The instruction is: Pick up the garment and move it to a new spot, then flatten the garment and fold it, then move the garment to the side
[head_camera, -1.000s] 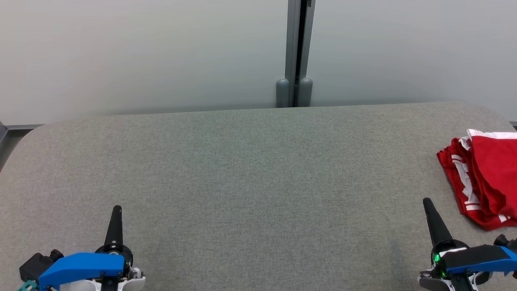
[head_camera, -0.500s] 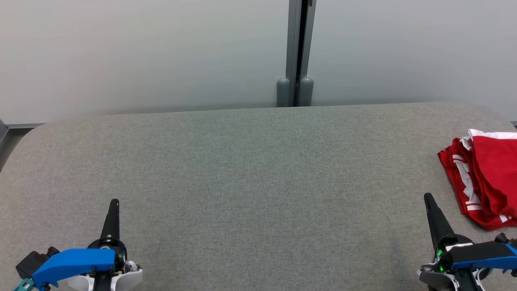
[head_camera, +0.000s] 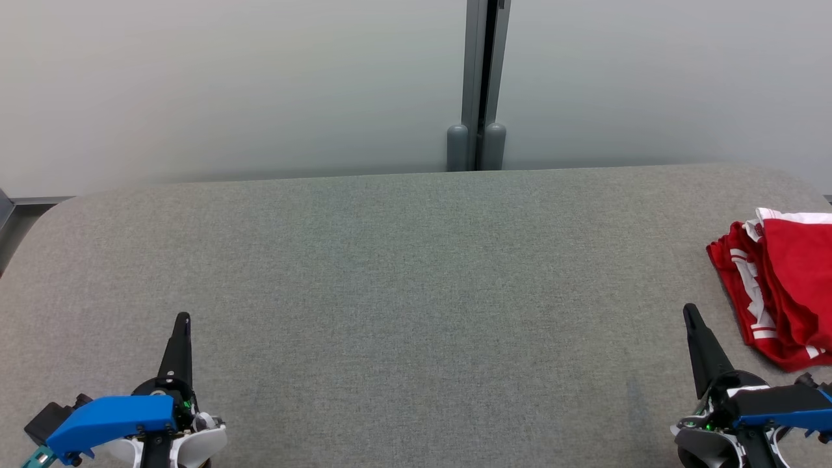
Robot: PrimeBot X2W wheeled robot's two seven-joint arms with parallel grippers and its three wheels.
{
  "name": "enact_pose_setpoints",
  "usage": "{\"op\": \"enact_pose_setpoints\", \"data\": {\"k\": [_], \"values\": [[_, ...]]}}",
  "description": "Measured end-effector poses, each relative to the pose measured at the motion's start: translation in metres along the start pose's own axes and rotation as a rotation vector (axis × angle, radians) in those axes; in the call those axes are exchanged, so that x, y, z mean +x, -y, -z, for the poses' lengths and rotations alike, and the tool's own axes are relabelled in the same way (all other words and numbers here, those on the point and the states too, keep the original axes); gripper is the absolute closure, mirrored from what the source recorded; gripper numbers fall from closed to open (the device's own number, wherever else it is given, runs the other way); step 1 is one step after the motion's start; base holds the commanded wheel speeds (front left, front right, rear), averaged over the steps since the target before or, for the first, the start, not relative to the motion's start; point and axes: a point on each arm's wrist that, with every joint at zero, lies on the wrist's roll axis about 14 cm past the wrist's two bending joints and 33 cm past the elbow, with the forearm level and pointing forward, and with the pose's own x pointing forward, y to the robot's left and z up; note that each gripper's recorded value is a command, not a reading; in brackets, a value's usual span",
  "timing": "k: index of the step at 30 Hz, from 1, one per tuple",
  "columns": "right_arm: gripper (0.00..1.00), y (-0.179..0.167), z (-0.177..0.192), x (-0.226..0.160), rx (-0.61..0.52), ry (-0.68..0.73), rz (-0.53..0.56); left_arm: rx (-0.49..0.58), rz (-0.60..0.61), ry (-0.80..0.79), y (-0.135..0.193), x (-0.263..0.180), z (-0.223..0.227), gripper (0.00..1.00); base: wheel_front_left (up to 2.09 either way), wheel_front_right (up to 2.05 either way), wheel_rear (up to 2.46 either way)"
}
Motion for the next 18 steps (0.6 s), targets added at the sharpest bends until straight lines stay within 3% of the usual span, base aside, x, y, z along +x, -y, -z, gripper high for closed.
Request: {"op": "enact_pose_setpoints", "data": {"k": [18], "values": [[1.0, -0.0046, -0.0005, 0.0035, 0.121, 0.003, -0.02, -0.113, 0.036, 0.004, 0.01, 0.003, -0.0043, 1.0, 0.0, 0.0, 0.0]]}}
